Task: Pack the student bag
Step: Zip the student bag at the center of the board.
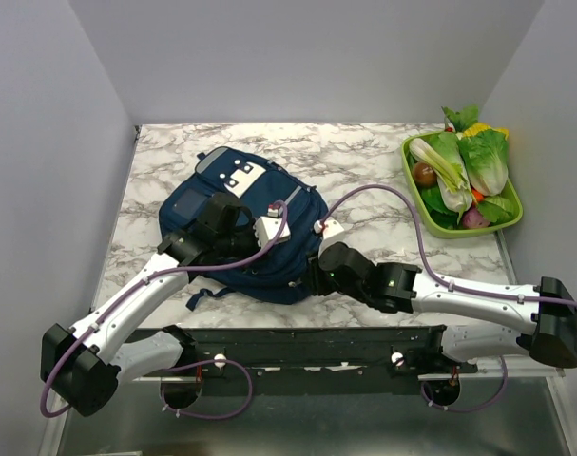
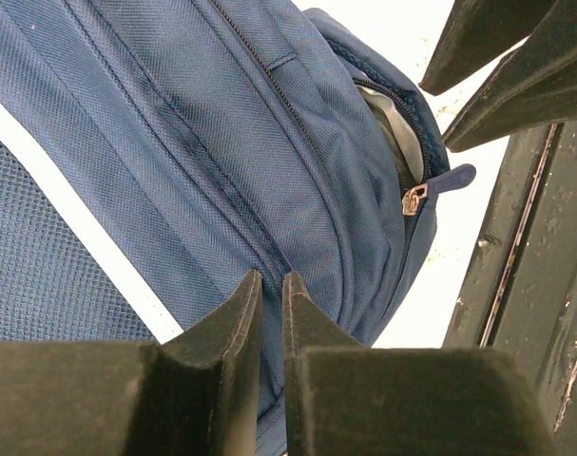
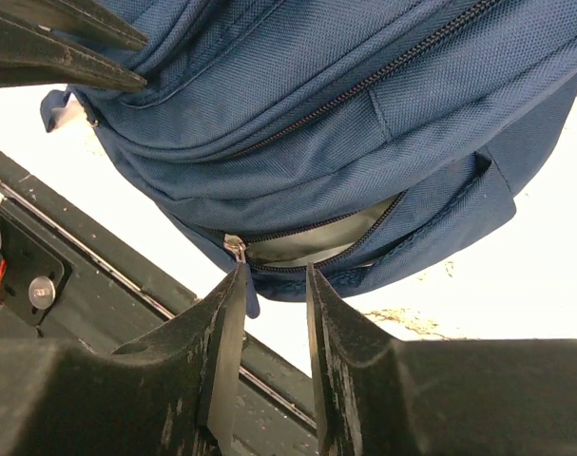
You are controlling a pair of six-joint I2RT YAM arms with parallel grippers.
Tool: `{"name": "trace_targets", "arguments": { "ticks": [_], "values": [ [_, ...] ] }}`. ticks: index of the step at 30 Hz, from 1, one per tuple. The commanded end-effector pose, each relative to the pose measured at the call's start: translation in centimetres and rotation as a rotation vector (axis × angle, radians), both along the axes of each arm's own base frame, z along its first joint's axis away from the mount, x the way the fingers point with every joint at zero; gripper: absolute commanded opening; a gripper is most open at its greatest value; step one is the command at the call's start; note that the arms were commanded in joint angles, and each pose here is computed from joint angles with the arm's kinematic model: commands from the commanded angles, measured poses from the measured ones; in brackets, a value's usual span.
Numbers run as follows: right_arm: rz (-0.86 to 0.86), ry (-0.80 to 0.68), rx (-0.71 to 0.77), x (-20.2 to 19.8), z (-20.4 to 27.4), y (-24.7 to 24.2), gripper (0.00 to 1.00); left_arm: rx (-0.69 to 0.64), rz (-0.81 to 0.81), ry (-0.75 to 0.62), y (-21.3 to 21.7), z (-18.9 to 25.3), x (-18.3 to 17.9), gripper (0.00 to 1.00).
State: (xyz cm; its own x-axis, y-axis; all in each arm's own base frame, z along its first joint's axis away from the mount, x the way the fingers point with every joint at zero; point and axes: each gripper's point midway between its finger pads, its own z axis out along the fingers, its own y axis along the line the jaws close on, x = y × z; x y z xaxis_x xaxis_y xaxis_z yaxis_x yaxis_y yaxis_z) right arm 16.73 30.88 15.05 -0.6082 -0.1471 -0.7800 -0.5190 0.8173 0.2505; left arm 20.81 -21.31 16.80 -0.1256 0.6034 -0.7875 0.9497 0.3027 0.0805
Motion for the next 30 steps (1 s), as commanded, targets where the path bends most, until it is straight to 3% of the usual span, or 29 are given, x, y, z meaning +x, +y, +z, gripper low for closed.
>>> {"name": "trace_targets", "arguments": {
  "ticks": [1,10,18,24,30],
  "values": [
    [0.030,-0.002,-0.036,-0.2,0.0,-0.3,0.42,0.013,0.013,0.005,0.2,0.5,0.3,0.00],
    [0.178,-0.034,0.009,-2.2,-0.7,0.5,0.61,-0.011,0.006,0.045,-0.9,1.3,0.9,0.00],
    [0.220,-0.040,-0.078,-2.2,-2.6,2.0,0.62,-0.015,0.014,0.048,-1.2,1.8,1.3,0.00],
    [0.197,-0.028,-0.108,-1.9,-3.5,2.2,0.55,-0.007,0.016,0.044,-1.0,1.9,1.2,0.00],
    [0.183,-0.038,-0.096,-1.5,-3.3,2.5,0.35,-0.008,0.017,0.049,-0.9,2.1,1.0,0.00]
  ]
}}
